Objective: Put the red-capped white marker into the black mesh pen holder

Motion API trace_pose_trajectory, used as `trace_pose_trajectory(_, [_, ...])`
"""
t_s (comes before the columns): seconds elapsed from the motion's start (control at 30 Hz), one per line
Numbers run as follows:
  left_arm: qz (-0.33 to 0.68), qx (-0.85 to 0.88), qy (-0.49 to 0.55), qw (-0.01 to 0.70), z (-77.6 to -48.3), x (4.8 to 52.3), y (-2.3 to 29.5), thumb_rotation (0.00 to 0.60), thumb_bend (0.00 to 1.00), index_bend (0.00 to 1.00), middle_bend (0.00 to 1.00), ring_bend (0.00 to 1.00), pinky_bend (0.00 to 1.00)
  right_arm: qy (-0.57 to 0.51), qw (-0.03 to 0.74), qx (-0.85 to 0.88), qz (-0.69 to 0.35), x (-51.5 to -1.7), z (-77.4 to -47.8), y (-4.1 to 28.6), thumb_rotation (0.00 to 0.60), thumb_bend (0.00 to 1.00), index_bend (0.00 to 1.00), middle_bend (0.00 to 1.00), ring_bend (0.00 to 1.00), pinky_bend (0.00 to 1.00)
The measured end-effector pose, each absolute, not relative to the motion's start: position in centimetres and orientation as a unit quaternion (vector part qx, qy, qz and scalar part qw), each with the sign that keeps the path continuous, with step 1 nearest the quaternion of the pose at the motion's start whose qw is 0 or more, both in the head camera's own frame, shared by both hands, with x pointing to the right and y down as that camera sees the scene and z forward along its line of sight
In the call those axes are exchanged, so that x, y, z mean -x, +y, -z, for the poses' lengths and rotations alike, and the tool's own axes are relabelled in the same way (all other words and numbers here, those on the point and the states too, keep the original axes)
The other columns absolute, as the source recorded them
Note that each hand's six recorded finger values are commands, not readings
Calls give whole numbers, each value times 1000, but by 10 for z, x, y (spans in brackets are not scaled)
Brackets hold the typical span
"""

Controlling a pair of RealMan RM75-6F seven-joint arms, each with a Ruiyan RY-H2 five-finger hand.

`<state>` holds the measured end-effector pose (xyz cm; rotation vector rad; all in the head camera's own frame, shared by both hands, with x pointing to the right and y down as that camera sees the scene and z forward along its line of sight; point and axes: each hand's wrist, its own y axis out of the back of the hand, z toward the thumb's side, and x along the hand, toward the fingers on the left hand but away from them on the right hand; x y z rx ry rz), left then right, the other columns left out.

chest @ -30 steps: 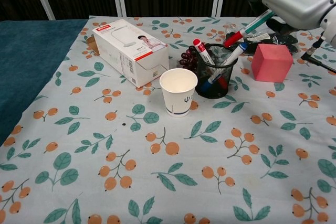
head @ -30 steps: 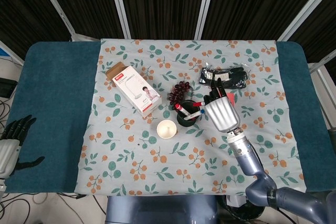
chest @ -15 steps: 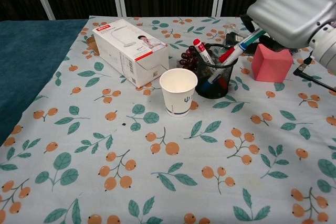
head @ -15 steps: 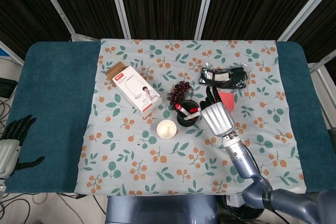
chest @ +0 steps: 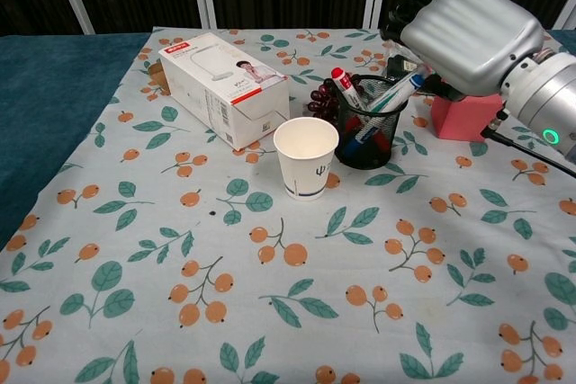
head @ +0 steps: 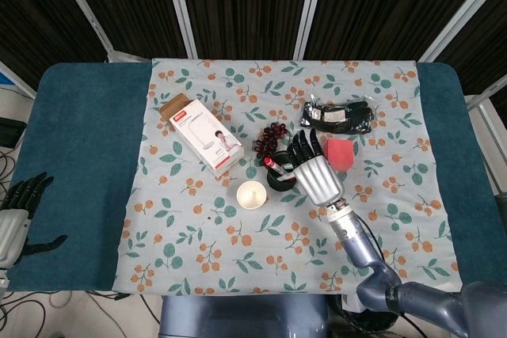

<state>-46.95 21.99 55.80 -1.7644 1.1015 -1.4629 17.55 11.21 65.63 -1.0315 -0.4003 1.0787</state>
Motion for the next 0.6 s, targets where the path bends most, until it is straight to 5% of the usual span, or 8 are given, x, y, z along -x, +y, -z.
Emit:
trace_pose_trajectory(0.43, [548,663,414,298,-557,470,220,600,25,0,0,0,0,-220,714,460,-480,-182,-629,113,600,231,84,109,94,172])
trace_pose_trajectory(0.6, [546,662,416,301,-555,470,220,600,25,0,0,0,0,-258,690,468,-488,-205,-607,118,600,128,68,90,77,171])
